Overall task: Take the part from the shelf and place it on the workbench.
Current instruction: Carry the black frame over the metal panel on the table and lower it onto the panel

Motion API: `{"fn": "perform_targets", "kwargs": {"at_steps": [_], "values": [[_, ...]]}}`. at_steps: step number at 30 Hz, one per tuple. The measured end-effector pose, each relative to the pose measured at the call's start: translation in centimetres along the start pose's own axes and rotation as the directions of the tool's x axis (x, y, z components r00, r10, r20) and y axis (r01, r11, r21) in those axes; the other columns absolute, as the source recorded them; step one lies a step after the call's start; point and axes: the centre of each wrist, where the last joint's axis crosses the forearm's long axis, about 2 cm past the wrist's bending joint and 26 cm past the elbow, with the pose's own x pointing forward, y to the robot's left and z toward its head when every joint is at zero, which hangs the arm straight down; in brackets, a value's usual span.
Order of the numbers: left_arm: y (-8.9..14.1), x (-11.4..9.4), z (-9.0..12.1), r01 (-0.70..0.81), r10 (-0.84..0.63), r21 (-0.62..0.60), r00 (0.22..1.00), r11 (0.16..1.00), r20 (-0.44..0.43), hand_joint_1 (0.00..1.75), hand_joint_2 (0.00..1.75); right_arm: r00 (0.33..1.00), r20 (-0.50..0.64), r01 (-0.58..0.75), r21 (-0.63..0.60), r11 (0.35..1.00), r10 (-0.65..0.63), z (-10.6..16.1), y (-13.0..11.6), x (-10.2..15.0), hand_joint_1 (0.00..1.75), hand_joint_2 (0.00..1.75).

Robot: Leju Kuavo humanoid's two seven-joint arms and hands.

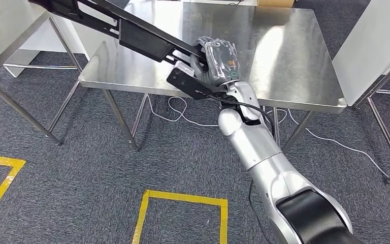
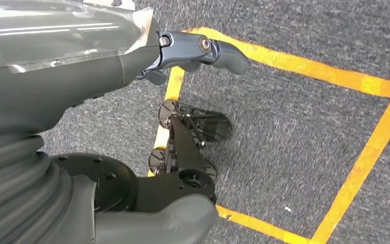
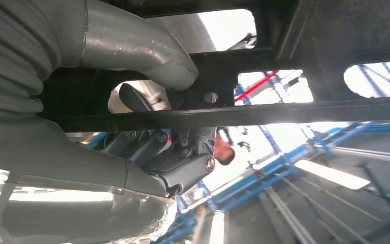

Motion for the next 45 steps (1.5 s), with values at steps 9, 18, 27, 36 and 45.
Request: {"fn": "perform_targets", "kwargs": {"at_steps": [9,18,27,36,45], "values": [[0.2,0.0,0.0,0.004,-0.004,0.004,1.0,1.0,0.004,0.0,1.75,0.999,-0.03,-0.022,-0.005,1.0,0.022,1.0,-0.5,-1.9,1.75,1.75],[0.7,0.1,-0.1,0.025,-0.026,0.018,0.997,1.0,0.074,0.0,1.75,0.995,-0.058,-0.079,-0.055,0.995,0.076,2.0,-1.7,-5.0,1.75,1.75],[2.1,-0.1,-0.1,-0.004,-0.001,0.047,0.996,0.999,0.094,0.0,1.75,0.959,-0.095,-0.273,-0.048,0.961,0.268,3.6,-3.6,-9.3,1.75,1.75],[2.2,-0.6,0.2,-0.064,0.063,0.023,0.997,0.998,0.05,0.0,1.75,0.925,-0.104,-0.371,-0.05,0.927,0.364,2.8,-6.0,-10.7,1.75,1.75],[1.6,-0.9,0.3,-0.072,0.072,0.0,0.997,0.997,0.029,0.0,1.75,0.917,-0.088,-0.393,-0.022,0.919,0.389,2.5,-6.7,-10.9,1.75,1.75]]}}
